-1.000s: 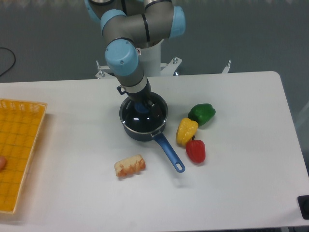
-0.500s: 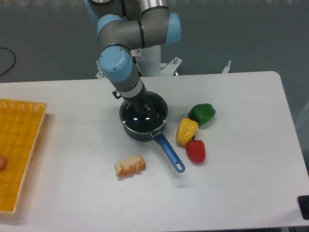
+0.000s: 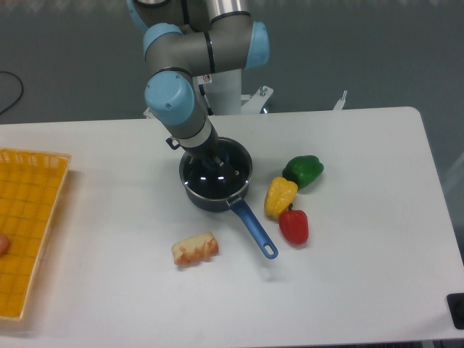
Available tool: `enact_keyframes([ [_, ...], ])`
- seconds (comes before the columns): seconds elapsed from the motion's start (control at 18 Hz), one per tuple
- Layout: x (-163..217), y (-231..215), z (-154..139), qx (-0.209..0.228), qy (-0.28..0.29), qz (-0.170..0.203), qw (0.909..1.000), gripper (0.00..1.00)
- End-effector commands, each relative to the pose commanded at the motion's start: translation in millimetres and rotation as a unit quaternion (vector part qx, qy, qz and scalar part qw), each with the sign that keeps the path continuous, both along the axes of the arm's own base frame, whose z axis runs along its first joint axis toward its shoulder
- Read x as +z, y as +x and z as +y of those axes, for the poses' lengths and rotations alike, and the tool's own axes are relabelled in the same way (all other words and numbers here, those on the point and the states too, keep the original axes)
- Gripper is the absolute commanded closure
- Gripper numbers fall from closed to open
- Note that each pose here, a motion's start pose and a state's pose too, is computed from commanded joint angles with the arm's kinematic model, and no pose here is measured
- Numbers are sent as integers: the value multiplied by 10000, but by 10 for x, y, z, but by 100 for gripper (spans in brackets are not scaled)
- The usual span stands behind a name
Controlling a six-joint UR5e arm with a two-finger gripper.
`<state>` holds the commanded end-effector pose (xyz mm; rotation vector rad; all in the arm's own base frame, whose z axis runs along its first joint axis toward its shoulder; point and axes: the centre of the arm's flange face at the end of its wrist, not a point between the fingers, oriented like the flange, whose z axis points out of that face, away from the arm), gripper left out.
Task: Open the lid
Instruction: 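Close the gripper on the blue lid knob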
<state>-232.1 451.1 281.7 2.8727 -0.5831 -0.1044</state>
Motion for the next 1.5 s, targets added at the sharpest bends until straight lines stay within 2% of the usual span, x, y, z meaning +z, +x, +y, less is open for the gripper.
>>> enact_keyframes([
  [0.17,-24,19,-21,40,74,-97,9999,0],
  [1.5,-9,51,-135,-164,23,-125,9998,0],
])
